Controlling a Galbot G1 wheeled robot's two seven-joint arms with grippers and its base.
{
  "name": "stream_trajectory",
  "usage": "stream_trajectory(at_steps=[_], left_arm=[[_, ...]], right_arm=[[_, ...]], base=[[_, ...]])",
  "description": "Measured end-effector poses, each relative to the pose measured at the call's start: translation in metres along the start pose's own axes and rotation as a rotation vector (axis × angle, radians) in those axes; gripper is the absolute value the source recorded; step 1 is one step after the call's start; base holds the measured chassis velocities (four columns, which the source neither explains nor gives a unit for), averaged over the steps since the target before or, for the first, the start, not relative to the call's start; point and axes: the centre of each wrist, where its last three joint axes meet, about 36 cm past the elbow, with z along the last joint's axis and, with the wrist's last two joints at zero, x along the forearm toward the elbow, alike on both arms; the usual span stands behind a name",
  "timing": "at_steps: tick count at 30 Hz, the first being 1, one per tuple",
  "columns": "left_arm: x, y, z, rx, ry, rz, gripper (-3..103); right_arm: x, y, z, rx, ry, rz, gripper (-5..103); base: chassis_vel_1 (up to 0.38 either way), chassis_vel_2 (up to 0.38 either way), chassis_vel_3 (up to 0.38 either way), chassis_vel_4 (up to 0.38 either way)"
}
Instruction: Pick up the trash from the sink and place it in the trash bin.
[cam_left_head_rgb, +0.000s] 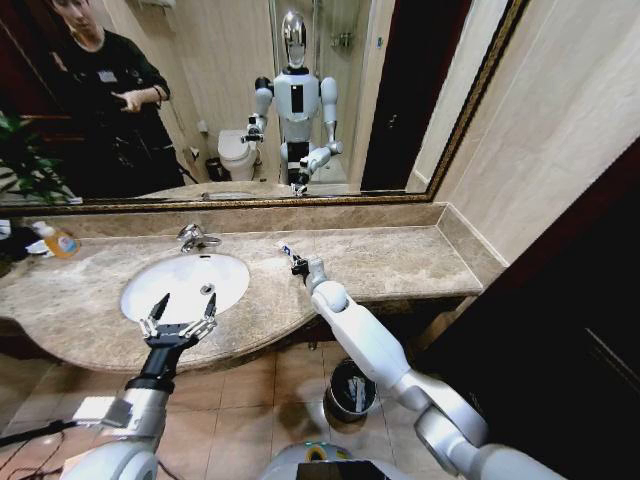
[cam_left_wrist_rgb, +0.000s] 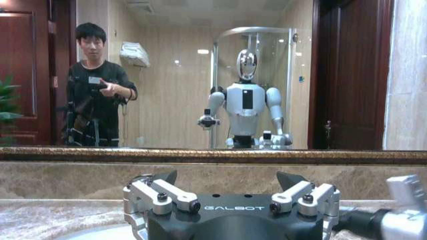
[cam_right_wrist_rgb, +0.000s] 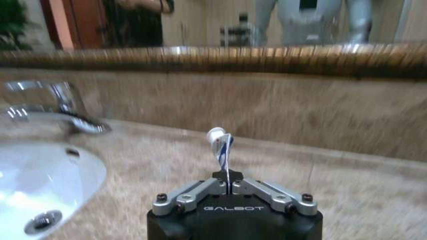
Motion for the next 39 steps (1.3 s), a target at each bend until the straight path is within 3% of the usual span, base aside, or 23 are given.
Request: stream_trajectory(at_steps=[8, 11, 17, 27, 33, 39], left_arm=[[0.0, 0.0, 0.0, 0.0, 0.0, 0.0, 100], [0.0, 0.0, 0.0, 0.0, 0.0, 0.0, 100], [0.0, 0.0, 0.0, 0.0, 0.0, 0.0, 100], [0.0, 0.0, 0.0, 0.0, 0.0, 0.0, 100], [0.0, 0.0, 0.0, 0.0, 0.0, 0.0, 100], [0.0, 0.0, 0.0, 0.0, 0.0, 0.0, 100]], right_arm=[[0.058, -0.042, -0.013, 0.013, -0.095, -0.019, 0], [0.106, -0.07, -0.003, 0.01, -0.129, -0.064, 0], [0.146, -0.078, 0.007, -0.003, -0.144, -0.063, 0], [0.202, -0.113, 0.012, -0.046, -0.164, 0.116, 0], [0.256, -0.136, 0.036, -0.067, -0.136, 0.225, 0], [0.299, -0.13, 0.057, -0.113, -0.135, 0.194, 0]], base=[[0.0, 0.0, 0.0, 0.0], [0.0, 0.0, 0.0, 0.0], [0.0, 0.0, 0.0, 0.0], [0.0, 0.0, 0.0, 0.0], [0.0, 0.0, 0.0, 0.0], [0.0, 0.0, 0.0, 0.0]])
